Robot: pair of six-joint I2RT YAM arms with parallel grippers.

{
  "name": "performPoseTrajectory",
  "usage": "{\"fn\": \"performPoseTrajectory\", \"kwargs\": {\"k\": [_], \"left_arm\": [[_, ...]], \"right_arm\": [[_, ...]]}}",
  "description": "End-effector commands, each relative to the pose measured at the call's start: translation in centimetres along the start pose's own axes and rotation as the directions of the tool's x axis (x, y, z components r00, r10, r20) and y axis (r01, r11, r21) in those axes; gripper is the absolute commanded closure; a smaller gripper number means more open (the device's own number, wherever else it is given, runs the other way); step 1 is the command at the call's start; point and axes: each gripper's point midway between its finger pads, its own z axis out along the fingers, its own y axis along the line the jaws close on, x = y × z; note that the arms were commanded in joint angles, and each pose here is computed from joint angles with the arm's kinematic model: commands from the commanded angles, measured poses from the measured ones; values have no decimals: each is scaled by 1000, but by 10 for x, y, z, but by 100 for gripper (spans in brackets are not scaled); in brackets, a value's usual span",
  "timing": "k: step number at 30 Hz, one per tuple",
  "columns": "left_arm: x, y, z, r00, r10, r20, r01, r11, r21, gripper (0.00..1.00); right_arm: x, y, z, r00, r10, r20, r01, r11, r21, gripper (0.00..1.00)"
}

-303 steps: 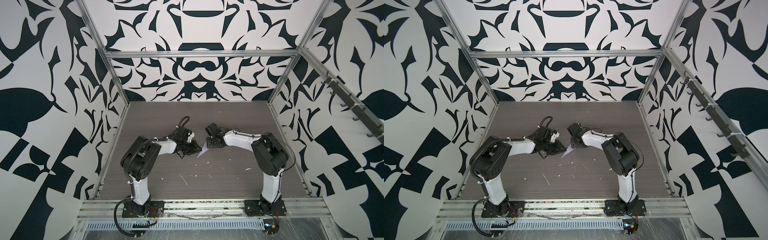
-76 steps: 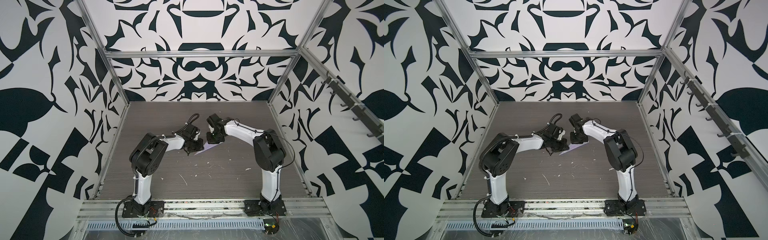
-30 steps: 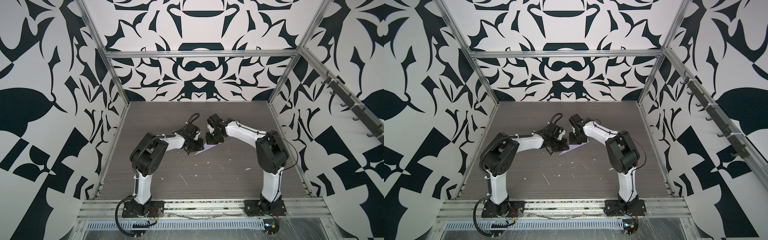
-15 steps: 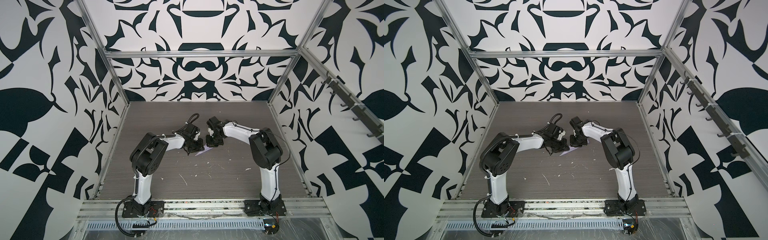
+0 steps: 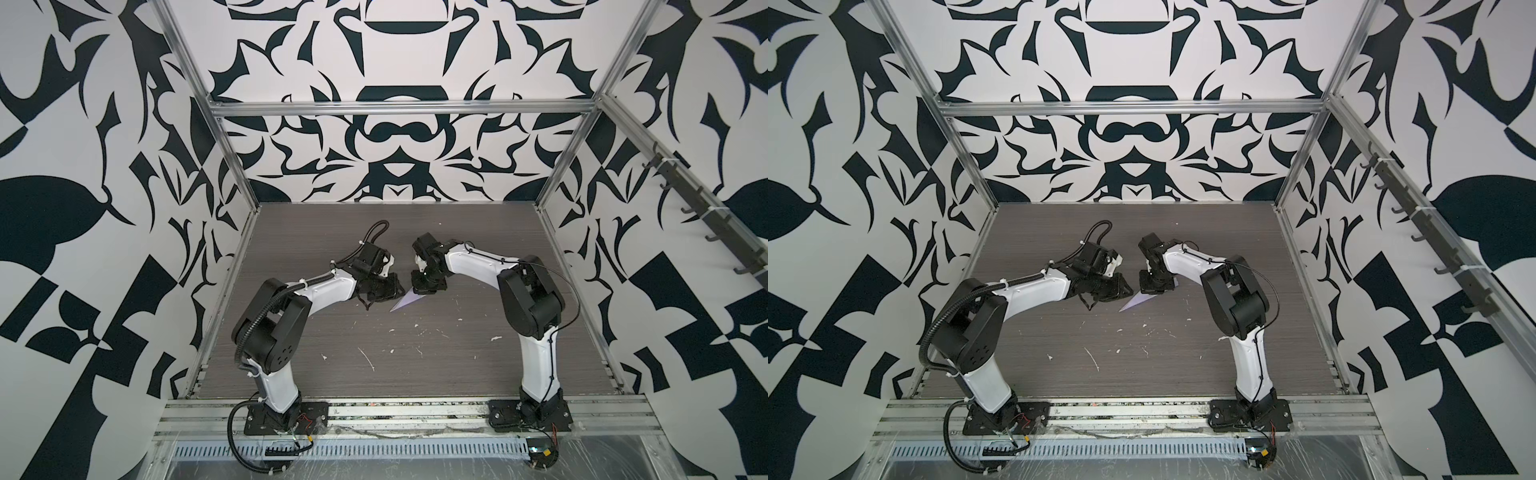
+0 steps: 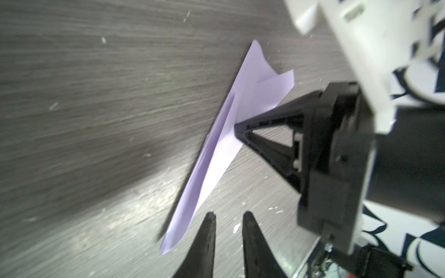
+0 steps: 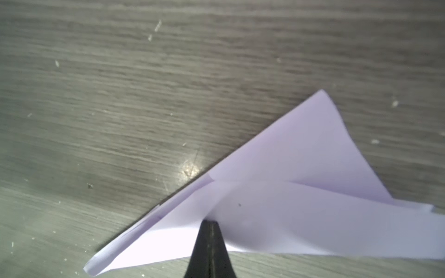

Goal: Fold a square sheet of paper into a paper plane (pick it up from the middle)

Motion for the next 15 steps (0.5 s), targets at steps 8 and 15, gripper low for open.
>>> {"fn": "performPoseTrajectory", "kwargs": {"k": [8,15], "left_arm": [[28,25,14,984,143,-104,-151,986,-72,70],[29,34,21,981,144,-131,-159,982,-106,75]], "right_arm": [[15,-20,21,998,6,-69,0,996,90,97],[16,-22,22,997,6,-72,1,995,96,98]]}}
